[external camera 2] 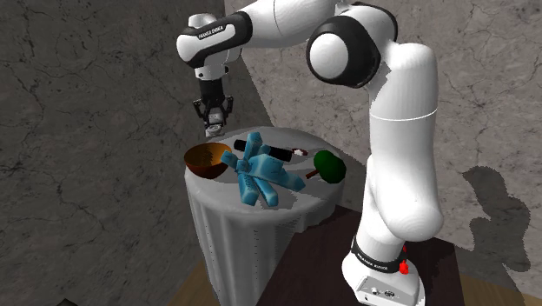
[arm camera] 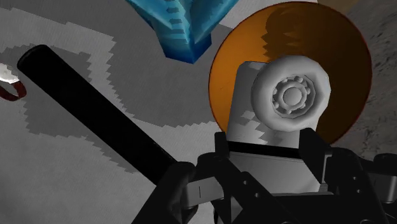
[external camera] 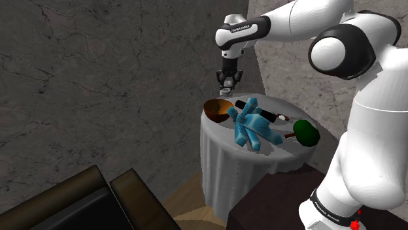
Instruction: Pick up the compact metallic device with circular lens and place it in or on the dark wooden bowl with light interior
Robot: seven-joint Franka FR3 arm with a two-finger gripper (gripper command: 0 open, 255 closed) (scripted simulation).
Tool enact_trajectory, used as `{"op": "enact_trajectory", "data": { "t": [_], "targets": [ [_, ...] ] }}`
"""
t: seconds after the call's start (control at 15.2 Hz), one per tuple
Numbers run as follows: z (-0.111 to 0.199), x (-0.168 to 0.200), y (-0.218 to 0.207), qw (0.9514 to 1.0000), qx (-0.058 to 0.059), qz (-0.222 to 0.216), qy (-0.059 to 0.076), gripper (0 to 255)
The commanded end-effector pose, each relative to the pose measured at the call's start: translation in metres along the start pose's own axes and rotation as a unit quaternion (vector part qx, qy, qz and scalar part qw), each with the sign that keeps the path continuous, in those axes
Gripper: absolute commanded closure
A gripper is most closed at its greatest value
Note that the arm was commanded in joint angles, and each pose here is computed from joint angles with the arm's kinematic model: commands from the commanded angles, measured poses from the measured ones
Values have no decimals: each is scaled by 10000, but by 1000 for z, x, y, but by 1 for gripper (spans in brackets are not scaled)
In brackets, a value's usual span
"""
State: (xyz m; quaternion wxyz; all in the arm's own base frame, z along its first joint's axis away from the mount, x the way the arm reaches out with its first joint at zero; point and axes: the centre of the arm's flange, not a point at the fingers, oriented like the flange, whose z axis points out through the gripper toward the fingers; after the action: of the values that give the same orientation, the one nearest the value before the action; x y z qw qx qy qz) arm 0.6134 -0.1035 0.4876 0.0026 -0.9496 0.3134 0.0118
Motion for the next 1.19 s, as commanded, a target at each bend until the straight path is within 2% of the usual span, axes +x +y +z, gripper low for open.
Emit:
{"op": "enact_trajectory", "data": {
  "t": [0.0, 0.13, 1.12],
  "targets": [
    [-1, -14, -22, 10000, 0, 8, 2, 255],
    [-2, -28, -42, 10000, 0, 8, 2, 255],
    [77, -26, -42, 10000, 0, 8, 2, 255]
  ]
}}
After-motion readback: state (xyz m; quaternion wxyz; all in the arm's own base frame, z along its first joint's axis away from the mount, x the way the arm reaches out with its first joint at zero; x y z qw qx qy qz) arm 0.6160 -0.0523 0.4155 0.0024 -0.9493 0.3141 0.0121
